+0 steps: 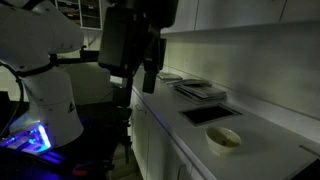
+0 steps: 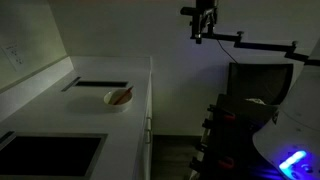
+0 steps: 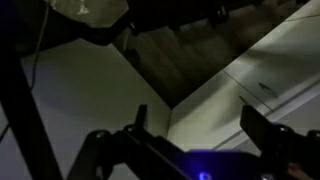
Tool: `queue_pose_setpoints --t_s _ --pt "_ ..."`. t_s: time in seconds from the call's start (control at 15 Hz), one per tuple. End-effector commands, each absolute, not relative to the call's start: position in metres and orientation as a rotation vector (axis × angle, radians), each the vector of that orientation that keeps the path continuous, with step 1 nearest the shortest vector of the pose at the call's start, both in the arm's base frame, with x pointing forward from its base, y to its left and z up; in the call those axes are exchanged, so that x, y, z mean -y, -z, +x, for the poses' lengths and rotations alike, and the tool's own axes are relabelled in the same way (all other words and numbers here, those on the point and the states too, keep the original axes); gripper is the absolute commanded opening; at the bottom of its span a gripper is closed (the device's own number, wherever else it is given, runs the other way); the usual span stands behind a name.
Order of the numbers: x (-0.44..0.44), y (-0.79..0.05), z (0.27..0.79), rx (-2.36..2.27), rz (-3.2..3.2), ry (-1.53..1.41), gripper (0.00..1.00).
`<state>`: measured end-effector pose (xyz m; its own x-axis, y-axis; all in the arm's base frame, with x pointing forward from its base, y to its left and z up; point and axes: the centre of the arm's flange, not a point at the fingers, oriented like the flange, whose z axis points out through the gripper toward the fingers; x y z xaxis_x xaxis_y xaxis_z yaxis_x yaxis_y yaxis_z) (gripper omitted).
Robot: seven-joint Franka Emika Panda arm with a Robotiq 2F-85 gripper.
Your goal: Take the pen out of the white bowl and place it on the table
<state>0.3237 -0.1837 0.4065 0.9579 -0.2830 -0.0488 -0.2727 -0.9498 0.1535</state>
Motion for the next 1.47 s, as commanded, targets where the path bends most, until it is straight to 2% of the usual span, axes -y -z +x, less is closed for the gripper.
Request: queue_pose_setpoints --t_s 0.0,0.2,0.4,1.13,1.4 --pt "0.184 -0.407 0.324 0.423 2.964 0.105 1.0" --pt "0.184 -0.407 0.324 0.423 2.964 0.105 1.0" --pt "0.164 -0.399 0.349 0.39 2.963 0.097 1.0" --pt "-0.039 -0.322 0.502 -0.651 2.884 -0.017 1.0" --pt "-0.072 -0.28 0.547 -0.97 2.775 0.038 1.0"
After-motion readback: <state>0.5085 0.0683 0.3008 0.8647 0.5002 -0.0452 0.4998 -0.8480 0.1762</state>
